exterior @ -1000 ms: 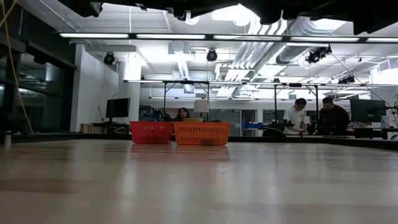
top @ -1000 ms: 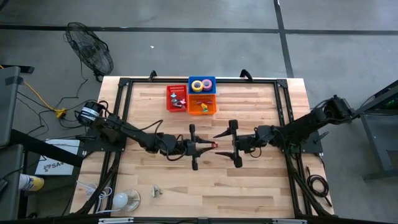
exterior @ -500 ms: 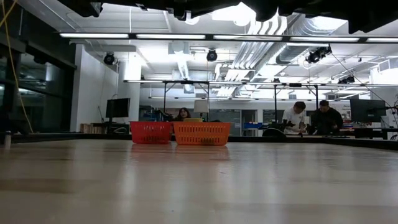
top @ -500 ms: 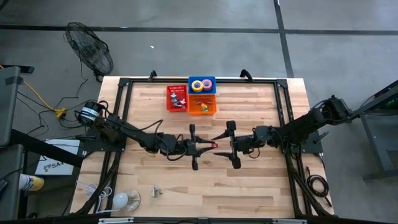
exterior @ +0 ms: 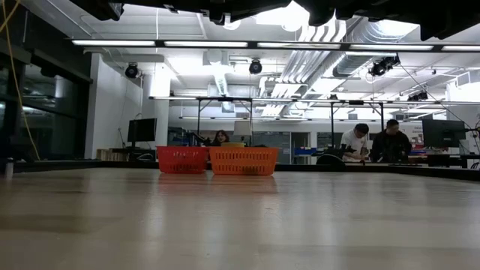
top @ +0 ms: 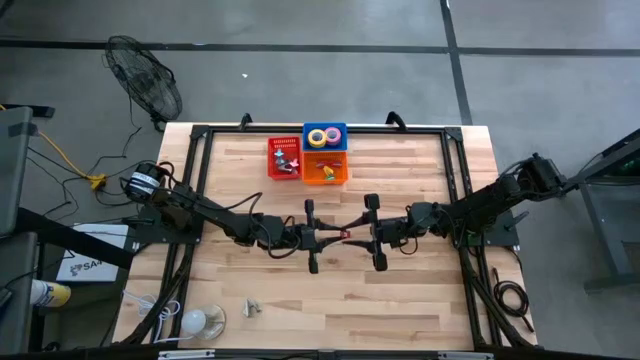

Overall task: Pick and place Stapler, Stapler remover, tape
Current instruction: Put the red stapler into the orange bin

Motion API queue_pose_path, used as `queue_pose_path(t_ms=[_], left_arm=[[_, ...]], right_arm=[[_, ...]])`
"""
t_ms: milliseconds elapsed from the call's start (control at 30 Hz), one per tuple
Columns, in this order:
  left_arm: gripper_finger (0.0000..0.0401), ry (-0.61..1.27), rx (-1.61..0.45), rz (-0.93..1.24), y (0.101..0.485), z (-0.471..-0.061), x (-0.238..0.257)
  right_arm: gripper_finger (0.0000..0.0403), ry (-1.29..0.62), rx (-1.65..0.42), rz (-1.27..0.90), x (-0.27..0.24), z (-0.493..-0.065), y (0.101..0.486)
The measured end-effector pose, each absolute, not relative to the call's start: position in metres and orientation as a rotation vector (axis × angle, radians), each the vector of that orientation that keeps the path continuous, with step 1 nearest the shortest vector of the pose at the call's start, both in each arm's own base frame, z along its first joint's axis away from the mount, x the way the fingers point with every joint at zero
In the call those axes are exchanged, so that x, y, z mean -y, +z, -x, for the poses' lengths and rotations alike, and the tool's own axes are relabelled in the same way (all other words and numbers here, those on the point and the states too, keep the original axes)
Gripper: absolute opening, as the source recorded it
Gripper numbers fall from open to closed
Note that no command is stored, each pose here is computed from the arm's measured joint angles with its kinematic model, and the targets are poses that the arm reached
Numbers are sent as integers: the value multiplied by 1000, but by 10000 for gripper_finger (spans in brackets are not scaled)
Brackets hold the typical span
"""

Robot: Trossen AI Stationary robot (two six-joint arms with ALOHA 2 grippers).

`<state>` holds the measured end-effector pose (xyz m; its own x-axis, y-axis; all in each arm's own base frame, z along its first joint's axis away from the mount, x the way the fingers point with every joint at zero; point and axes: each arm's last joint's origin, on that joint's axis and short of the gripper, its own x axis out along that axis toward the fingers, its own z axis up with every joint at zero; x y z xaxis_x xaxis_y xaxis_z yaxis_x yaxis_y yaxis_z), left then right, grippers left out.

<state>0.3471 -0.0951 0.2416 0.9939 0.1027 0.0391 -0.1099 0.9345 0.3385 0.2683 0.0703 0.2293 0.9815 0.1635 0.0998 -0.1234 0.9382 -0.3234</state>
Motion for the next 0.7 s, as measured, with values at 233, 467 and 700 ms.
queue_pose_path(t_ms=[233, 467, 700], left_arm=[[65, 107, 17, -349, 241, -347, 95], [65, 107, 17, -348, 241, -347, 95], [77, 108, 17, -346, 241, -347, 95]], right_arm=[[115, 147, 126, 322, -70, -268, 229], [81, 145, 126, 324, -70, -268, 229], [65, 144, 126, 325, -70, -268, 229]])
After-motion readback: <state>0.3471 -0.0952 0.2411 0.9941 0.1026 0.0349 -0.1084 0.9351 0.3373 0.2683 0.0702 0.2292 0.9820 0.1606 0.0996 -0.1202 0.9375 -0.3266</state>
